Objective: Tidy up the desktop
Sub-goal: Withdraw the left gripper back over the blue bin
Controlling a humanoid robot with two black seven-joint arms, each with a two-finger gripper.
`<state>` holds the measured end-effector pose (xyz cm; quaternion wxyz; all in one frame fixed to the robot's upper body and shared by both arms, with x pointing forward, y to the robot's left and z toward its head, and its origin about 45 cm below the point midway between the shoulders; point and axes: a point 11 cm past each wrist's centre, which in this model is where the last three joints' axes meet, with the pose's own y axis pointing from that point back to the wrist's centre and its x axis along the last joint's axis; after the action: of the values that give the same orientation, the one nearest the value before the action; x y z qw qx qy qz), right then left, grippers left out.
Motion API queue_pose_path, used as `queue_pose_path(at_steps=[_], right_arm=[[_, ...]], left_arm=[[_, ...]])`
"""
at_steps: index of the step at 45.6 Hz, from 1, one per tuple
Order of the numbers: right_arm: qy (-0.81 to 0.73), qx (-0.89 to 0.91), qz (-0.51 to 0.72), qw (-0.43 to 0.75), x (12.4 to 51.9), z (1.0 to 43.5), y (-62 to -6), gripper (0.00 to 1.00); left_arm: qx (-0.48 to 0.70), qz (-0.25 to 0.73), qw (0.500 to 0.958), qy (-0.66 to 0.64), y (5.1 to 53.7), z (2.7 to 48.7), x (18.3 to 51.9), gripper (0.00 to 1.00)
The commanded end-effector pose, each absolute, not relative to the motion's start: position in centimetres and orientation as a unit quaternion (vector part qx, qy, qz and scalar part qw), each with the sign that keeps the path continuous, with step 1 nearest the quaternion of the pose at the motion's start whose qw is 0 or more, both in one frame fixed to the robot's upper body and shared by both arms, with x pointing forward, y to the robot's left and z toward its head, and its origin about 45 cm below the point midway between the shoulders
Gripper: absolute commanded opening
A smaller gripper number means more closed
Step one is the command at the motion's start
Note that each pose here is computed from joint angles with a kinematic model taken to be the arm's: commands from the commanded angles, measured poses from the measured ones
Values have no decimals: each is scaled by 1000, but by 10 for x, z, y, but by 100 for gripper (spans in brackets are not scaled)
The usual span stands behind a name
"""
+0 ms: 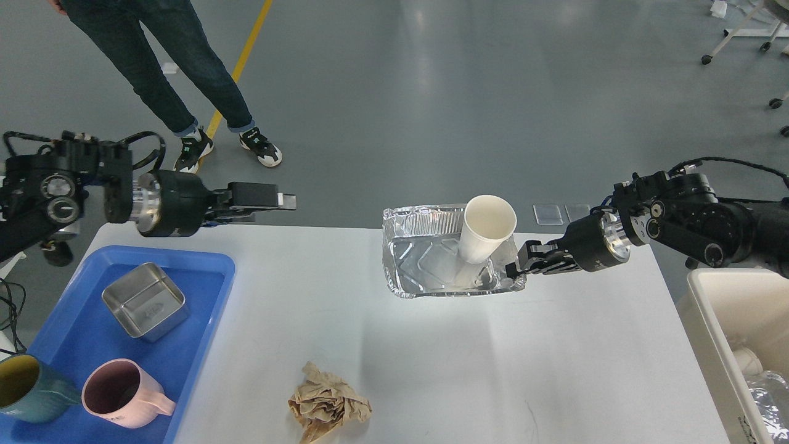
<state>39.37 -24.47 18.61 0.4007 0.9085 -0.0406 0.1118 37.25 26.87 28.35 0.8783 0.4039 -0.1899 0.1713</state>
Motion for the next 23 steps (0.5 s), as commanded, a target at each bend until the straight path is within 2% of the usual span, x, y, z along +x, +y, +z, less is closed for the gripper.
queue_pose_path(at_steps=[1, 6, 14, 23], right_arm=[[-40, 908, 112, 401, 394, 187, -245, 0], [-40, 908, 113, 401, 395, 188, -244, 0], [-41, 908, 115, 401, 396, 190, -245, 0], [-44, 907, 115, 402, 396, 191, -247, 0]], left_arm=[[449, 172, 858, -179, 321, 299, 337, 99], [477, 185, 843, -169, 370, 329, 309, 99], [432, 193, 864, -172, 396, 372, 286, 99], [431, 214, 859, -176, 419, 401, 272, 99]])
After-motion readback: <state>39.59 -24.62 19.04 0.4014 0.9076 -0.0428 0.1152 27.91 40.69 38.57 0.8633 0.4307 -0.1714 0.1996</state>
